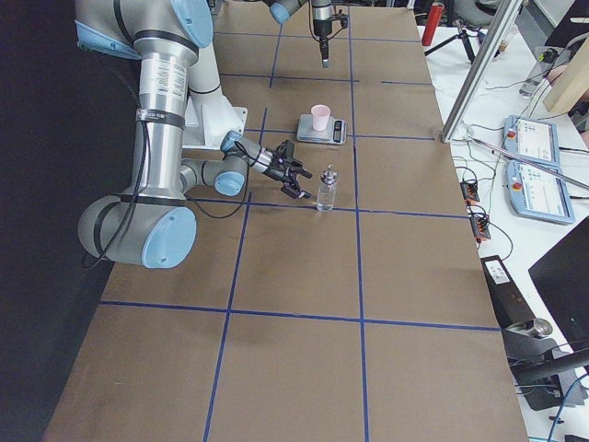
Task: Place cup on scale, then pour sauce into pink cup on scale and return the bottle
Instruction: 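Lift the left gripper away from the cup while the right gripper reaches the glass bottle, then grasp the glass bottle with the right gripper and lift it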
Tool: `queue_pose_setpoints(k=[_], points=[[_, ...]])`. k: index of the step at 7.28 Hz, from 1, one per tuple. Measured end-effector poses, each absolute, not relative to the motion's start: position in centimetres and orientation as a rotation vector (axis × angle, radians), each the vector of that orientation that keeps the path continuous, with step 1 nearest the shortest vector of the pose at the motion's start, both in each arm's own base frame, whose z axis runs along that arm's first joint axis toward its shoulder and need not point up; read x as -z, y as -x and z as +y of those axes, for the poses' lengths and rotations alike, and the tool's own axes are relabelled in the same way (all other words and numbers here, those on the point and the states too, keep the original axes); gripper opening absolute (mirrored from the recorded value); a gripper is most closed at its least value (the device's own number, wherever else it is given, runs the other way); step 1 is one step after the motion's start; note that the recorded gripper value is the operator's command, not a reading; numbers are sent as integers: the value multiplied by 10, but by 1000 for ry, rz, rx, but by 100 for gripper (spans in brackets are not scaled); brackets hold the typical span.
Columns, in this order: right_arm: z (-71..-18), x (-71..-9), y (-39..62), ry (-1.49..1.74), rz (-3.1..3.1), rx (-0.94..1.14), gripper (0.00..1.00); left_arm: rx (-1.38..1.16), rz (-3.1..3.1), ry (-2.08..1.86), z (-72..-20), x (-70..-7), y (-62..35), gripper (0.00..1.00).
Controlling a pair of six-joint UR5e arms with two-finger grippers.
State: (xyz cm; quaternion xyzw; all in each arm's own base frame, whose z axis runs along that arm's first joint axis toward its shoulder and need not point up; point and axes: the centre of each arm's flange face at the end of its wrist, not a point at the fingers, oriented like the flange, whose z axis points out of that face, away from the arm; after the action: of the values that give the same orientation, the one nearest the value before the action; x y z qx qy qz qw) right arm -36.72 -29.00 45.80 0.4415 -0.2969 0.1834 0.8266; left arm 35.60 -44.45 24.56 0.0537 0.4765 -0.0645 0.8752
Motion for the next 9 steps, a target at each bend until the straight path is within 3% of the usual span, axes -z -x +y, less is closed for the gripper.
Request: queue_pose_setpoints(k=[9], points=[[-295, -469, 390, -974, -597, -381, 99, 148, 962, -94, -437, -251, -347, 59]])
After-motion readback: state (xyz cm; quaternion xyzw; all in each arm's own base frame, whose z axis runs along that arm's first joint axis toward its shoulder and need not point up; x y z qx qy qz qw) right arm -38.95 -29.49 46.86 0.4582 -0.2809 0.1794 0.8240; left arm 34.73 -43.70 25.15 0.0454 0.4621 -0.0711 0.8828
